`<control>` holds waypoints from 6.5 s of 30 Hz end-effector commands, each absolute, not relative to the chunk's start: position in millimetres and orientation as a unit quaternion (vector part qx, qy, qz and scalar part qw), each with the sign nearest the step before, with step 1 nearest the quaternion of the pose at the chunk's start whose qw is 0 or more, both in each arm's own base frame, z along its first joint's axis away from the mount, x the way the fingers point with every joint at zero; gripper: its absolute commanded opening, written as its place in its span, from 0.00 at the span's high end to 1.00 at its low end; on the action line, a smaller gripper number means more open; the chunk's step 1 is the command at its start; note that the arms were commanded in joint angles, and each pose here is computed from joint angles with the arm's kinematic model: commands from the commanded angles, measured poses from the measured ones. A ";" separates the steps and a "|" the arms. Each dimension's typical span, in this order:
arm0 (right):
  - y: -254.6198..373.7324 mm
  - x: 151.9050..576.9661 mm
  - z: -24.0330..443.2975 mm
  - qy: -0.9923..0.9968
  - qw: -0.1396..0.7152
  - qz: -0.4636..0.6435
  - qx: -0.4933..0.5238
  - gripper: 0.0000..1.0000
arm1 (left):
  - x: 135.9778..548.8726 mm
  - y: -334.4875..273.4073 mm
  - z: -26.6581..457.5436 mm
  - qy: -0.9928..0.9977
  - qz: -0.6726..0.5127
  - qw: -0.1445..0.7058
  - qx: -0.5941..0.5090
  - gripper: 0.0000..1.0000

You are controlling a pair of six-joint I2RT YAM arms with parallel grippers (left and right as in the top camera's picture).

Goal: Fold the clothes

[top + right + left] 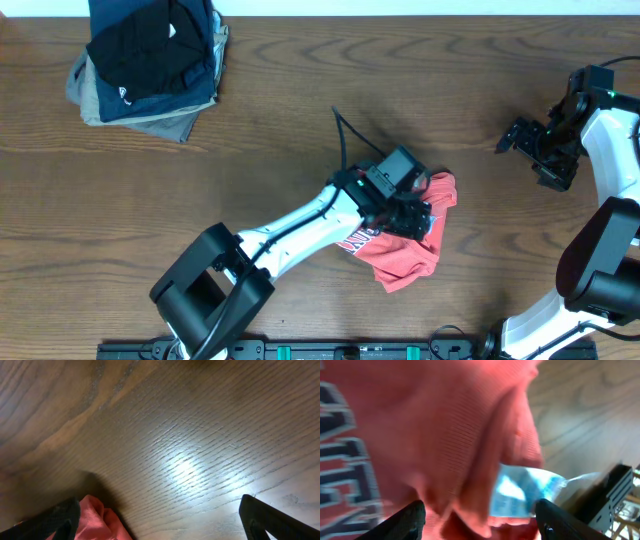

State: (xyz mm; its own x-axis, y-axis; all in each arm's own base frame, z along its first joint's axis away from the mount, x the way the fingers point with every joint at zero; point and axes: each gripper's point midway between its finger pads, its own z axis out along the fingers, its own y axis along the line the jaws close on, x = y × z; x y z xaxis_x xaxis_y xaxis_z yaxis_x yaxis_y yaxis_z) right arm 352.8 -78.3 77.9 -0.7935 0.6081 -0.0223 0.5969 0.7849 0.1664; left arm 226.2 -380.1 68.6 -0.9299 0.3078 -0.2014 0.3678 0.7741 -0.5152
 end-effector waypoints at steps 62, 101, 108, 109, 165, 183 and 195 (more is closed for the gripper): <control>-79.5 356.4 84.6 0.946 0.049 0.074 0.311 0.01 | 225.5 -425.8 44.6 0.919 -0.254 0.149 0.261 0.94; -79.5 356.4 84.6 0.946 0.049 0.074 0.311 0.01 | 321.3 -204.9 117.8 0.970 -0.170 0.133 0.116 0.02; -79.5 356.4 84.6 0.946 0.049 0.074 0.311 0.01 | 305.2 -215.3 82.5 0.949 -0.267 0.041 0.159 0.02; -79.5 356.4 84.6 0.946 0.049 0.074 0.311 0.01 | 301.7 -220.1 78.3 0.944 -0.282 0.030 0.169 0.02; -79.5 356.4 84.6 0.946 0.049 0.074 0.311 0.01 | 459.7 -99.1 78.4 0.982 -0.055 0.156 0.091 0.94; -79.5 356.5 84.6 0.946 0.049 0.074 0.311 0.01 | 562.5 -41.2 176.8 0.926 0.039 0.374 0.026 0.94; -79.5 356.5 84.6 0.946 0.049 0.074 0.311 0.01 | 589.9 -20.5 217.8 0.883 0.041 0.464 -0.065 0.94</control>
